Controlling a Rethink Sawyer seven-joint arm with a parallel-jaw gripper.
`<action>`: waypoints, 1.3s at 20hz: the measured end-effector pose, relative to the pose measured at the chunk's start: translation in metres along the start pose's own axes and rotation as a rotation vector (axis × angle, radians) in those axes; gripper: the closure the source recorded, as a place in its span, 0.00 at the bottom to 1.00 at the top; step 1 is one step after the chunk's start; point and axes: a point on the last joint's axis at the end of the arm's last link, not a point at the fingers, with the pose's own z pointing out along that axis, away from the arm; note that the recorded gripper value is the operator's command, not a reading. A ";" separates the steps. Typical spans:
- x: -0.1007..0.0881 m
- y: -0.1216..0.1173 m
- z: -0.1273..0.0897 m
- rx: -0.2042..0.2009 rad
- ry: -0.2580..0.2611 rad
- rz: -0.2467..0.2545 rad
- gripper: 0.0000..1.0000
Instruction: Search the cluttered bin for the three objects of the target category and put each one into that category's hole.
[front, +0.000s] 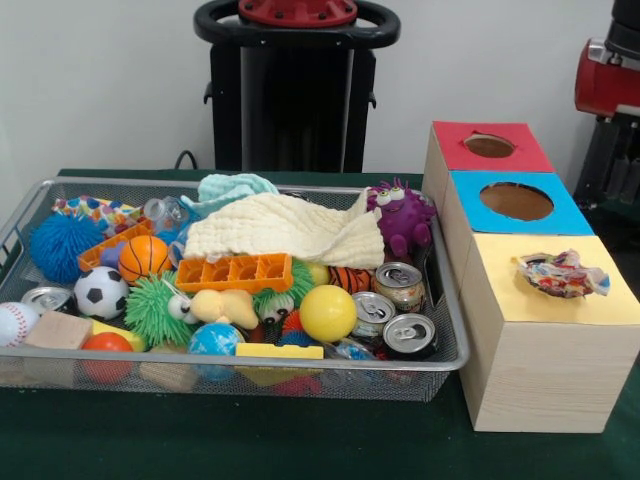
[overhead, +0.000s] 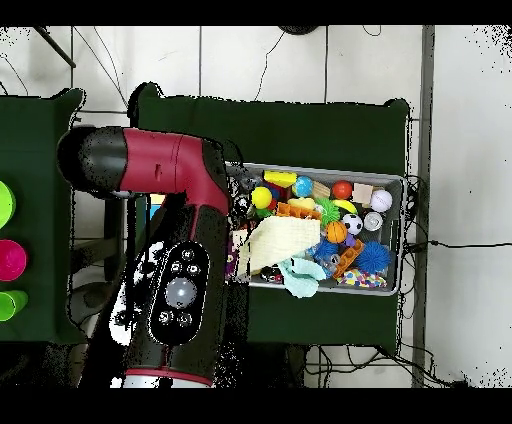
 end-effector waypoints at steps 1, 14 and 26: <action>-0.001 0.000 0.000 -0.002 -0.007 0.000 1.00; -0.009 0.001 0.022 0.001 -0.044 -0.007 1.00; -0.014 -0.013 0.056 0.052 -0.067 -0.035 1.00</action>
